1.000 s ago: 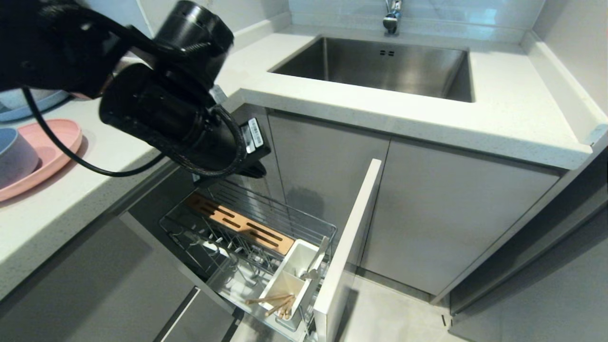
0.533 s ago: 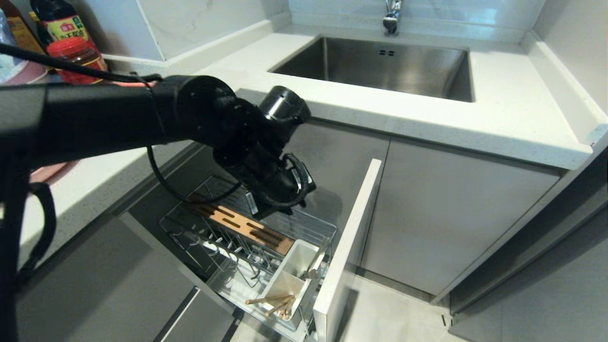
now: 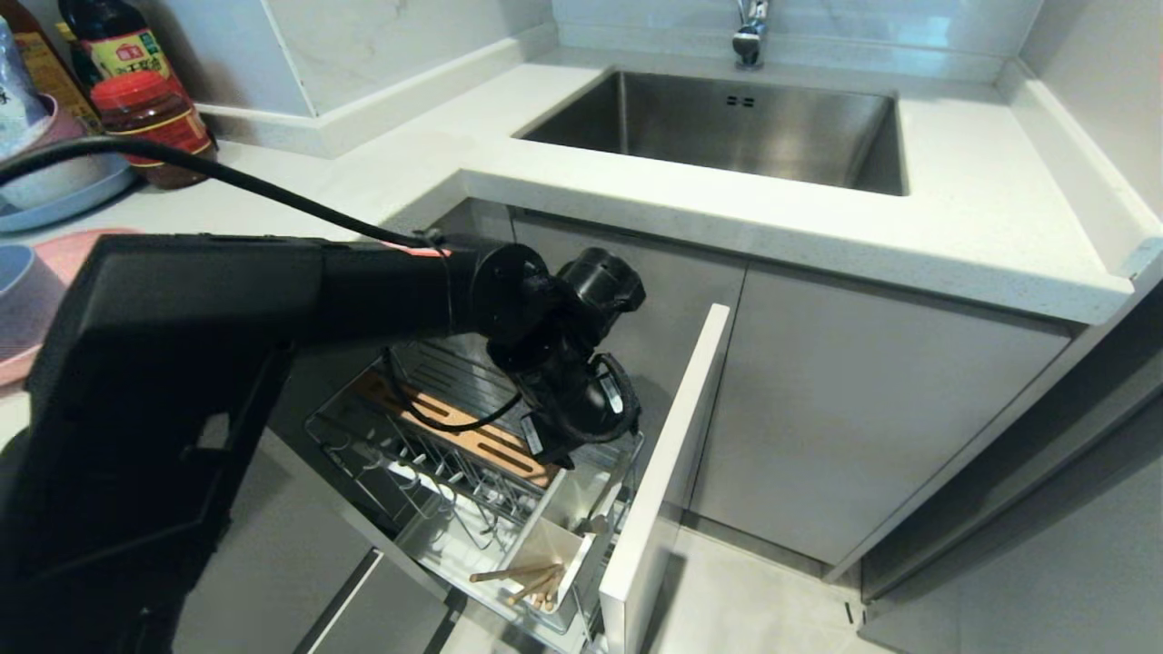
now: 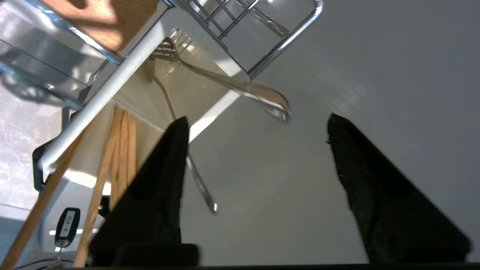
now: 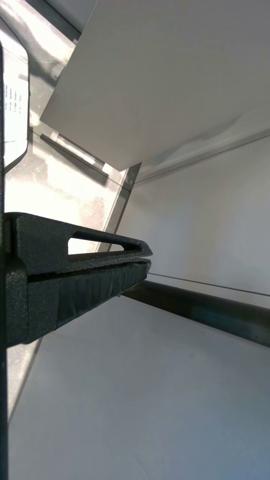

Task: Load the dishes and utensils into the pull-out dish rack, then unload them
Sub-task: Take the fork out of the cupboard

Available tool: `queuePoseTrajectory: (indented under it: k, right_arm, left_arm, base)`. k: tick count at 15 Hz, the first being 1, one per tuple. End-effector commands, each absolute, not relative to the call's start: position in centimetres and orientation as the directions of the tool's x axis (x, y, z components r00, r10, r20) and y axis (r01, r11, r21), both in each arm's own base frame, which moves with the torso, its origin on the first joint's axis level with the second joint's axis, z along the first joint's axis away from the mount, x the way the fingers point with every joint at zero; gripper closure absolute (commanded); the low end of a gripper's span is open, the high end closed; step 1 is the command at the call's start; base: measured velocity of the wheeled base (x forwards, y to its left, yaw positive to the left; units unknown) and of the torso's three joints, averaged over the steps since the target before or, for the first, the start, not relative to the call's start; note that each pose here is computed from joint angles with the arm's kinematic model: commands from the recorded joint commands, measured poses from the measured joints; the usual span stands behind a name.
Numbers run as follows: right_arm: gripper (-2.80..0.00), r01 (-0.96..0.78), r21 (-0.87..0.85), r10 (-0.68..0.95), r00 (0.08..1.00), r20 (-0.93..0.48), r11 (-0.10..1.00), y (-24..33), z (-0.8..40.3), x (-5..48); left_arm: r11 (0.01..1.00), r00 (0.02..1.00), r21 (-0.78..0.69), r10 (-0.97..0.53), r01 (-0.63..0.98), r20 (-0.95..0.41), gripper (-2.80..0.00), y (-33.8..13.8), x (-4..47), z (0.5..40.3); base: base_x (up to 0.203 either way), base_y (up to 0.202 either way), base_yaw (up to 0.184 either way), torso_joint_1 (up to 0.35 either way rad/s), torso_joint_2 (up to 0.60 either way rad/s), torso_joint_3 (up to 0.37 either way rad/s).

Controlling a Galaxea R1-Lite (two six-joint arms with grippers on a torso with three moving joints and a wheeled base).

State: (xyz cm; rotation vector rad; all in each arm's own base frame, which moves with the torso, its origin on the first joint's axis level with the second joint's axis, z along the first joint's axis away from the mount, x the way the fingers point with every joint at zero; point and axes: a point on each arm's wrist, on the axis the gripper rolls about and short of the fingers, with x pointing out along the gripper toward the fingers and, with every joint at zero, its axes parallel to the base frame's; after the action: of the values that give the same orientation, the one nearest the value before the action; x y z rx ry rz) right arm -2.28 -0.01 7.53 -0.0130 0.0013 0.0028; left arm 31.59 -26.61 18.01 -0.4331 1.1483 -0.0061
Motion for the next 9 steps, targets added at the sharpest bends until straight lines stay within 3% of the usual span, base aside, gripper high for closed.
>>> queuePoseTrajectory:
  k: [1, 9]
  right_arm:
    - [0.0, -0.003, -0.014, 0.003, 1.0, -0.002, 1.0, 0.0, 7.5, -2.3]
    - [0.0, -0.003, -0.014, 0.003, 1.0, -0.002, 1.0, 0.0, 7.5, -2.3]
  left_arm:
    - [0.923, 0.395, -0.31, -0.203, -0.229, -0.896, -2.8, -27.0, 32.1, 16.5]
    - [0.925, 0.358, -0.302, -0.208, -0.23, -0.91, -2.8, -27.9, 33.1, 13.9]
  base:
    - [0.0, 0.0, 0.0, 0.0, 0.0, 0.0]
    - [0.0, 0.0, 0.0, 0.0, 0.0, 0.0]
